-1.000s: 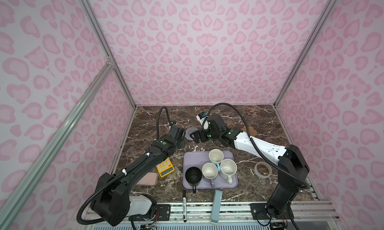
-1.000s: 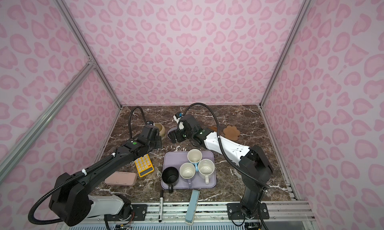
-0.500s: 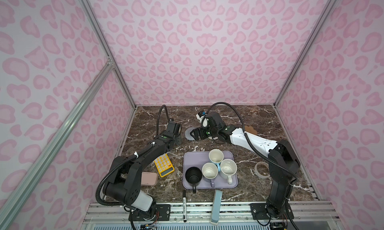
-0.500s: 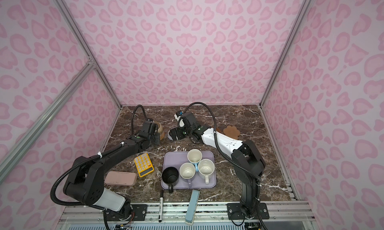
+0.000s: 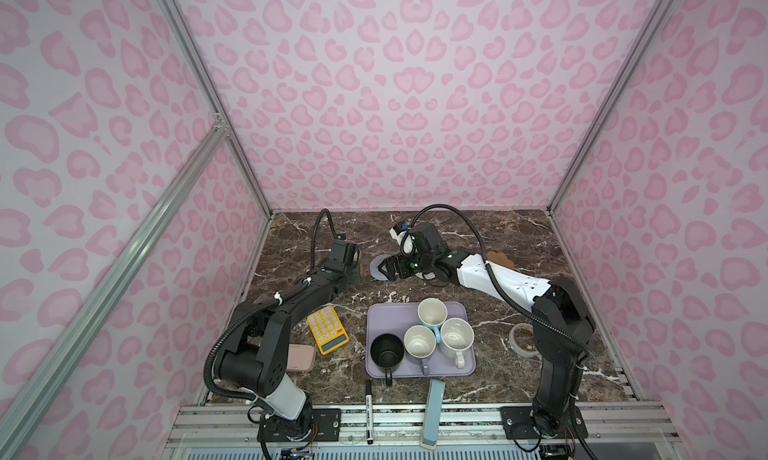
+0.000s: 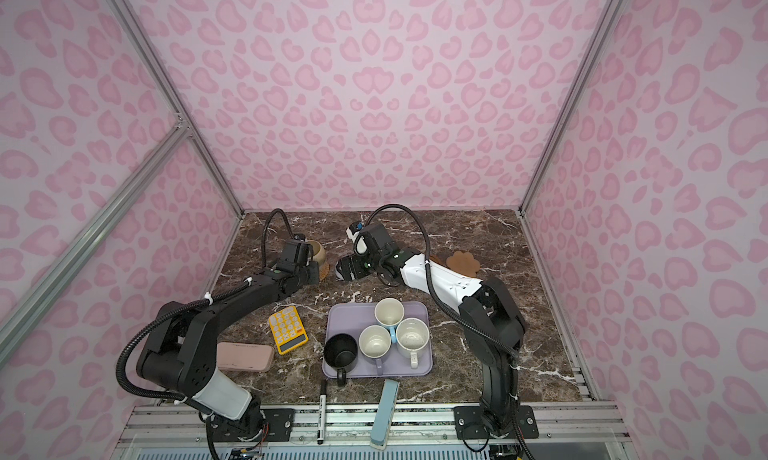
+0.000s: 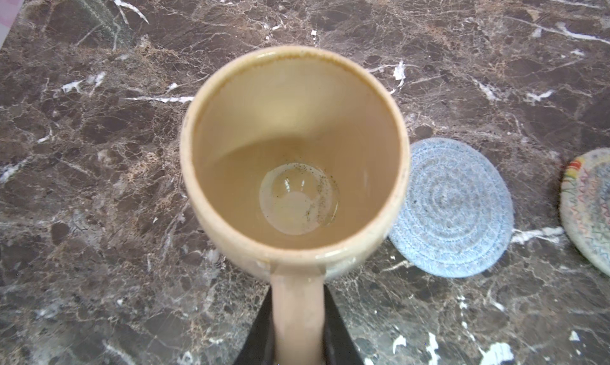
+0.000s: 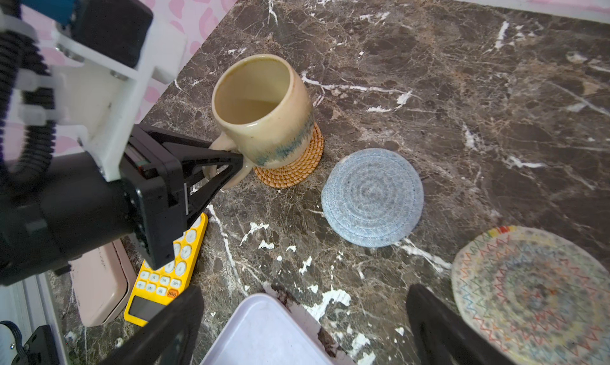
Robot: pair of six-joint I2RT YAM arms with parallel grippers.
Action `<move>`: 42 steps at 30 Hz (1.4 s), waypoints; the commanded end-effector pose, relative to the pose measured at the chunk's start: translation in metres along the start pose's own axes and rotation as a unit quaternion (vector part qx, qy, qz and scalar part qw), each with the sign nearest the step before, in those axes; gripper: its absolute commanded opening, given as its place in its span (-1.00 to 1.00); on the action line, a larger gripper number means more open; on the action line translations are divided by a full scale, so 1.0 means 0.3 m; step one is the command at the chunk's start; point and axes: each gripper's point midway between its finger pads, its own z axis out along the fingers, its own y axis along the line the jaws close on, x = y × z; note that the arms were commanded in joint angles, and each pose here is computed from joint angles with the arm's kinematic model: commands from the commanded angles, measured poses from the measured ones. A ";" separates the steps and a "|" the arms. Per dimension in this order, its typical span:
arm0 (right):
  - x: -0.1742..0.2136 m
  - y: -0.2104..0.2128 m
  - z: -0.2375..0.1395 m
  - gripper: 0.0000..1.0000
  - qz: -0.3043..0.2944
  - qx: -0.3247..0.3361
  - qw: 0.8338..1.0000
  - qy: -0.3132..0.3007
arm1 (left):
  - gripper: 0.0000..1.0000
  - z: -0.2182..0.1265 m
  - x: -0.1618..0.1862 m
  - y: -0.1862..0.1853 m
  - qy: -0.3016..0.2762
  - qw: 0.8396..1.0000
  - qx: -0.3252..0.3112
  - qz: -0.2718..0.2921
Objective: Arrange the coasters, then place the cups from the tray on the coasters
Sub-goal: 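Carry beige mug with left gripper over rattan coaster while right arm follows, then lower the beige mug onto the rattan coaster and open left gripper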
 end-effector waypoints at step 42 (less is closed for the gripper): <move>0.051 -0.033 -0.085 0.95 -0.006 0.055 0.998 0.035 | 0.38 0.006 0.050 0.019 -0.011 0.998 0.010 -0.063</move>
